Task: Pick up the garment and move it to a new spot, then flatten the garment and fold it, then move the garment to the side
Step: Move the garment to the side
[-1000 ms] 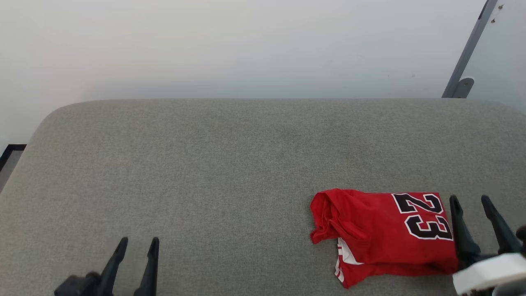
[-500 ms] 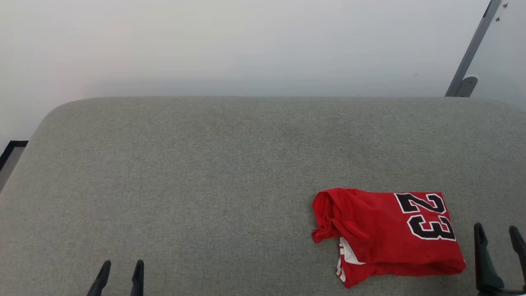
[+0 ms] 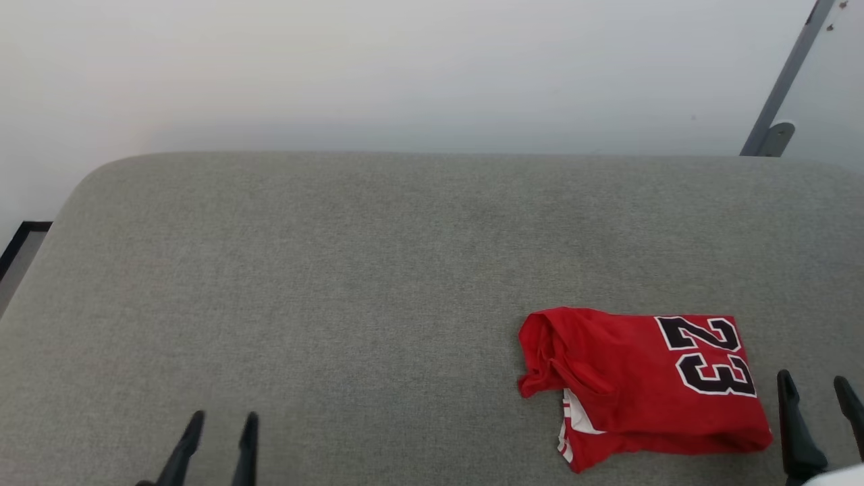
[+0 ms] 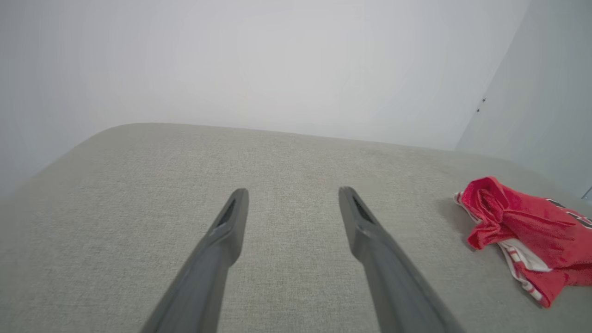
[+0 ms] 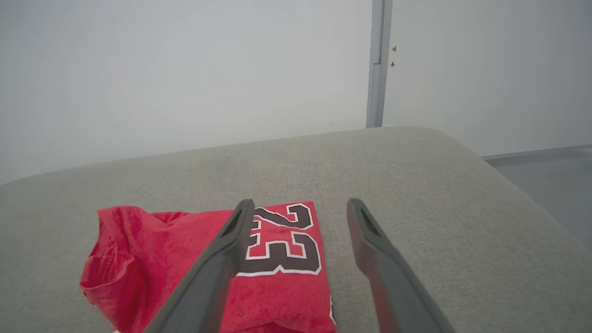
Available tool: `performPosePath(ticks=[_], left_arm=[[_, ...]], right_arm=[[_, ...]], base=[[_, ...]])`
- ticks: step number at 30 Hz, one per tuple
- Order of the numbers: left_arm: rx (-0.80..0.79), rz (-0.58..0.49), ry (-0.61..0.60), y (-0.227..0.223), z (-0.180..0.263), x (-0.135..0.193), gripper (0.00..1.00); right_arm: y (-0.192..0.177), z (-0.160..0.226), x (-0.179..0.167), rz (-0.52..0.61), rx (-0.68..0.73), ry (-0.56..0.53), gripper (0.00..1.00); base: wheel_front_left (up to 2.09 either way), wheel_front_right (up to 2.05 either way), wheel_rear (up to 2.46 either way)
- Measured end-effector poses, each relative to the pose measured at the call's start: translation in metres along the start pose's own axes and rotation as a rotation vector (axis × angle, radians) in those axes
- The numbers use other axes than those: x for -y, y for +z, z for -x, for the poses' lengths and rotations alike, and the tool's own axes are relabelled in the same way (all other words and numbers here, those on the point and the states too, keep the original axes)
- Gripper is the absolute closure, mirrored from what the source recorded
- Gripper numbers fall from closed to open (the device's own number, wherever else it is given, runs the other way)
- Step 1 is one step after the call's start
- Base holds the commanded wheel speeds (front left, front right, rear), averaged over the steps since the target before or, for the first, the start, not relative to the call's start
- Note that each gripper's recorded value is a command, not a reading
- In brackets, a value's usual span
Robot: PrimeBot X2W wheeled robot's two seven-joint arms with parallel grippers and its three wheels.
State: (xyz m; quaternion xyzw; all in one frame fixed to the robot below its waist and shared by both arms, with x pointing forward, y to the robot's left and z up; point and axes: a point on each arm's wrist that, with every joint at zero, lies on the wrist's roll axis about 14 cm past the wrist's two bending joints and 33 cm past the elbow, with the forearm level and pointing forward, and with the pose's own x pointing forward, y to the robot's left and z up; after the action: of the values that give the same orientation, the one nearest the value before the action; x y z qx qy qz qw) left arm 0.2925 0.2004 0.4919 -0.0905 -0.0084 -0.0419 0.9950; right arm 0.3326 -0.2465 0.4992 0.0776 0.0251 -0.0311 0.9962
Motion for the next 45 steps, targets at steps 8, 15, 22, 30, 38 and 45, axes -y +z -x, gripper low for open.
performPosePath(ticks=[8,15,22,30,38,45], left_arm=[[-0.015,0.018,-0.068,-0.004,-0.024,0.016,0.0],[-0.054,0.032,-0.103,-0.015,-0.052,0.02,0.0],[-0.086,0.036,-0.1,-0.025,-0.069,0.015,0.0],[-0.114,0.031,-0.092,-0.033,-0.072,0.009,0.0],[-0.106,0.019,-0.152,-0.031,-0.085,0.021,0.0],[-0.069,0.0,-0.265,-0.024,-0.126,0.043,0.0]], right_arm=[[-0.017,-0.036,0.026,0.15,-0.292,0.006,0.0],[-0.064,-0.056,0.023,0.215,-0.699,0.069,0.0],[-0.102,-0.064,0.015,0.189,-0.915,0.096,0.0],[-0.125,-0.063,0.01,0.137,-0.988,0.085,0.62],[-0.113,-0.067,0.016,0.054,-0.865,0.044,1.0],[-0.068,-0.081,0.079,0.001,-0.645,-0.15,1.0]], base=[[0.0,0.0,0.0],[0.0,0.0,0.0],[0.0,0.0,0.0],[0.0,0.0,0.0],[0.0,0.0,0.0],[0.0,0.0,0.0]])
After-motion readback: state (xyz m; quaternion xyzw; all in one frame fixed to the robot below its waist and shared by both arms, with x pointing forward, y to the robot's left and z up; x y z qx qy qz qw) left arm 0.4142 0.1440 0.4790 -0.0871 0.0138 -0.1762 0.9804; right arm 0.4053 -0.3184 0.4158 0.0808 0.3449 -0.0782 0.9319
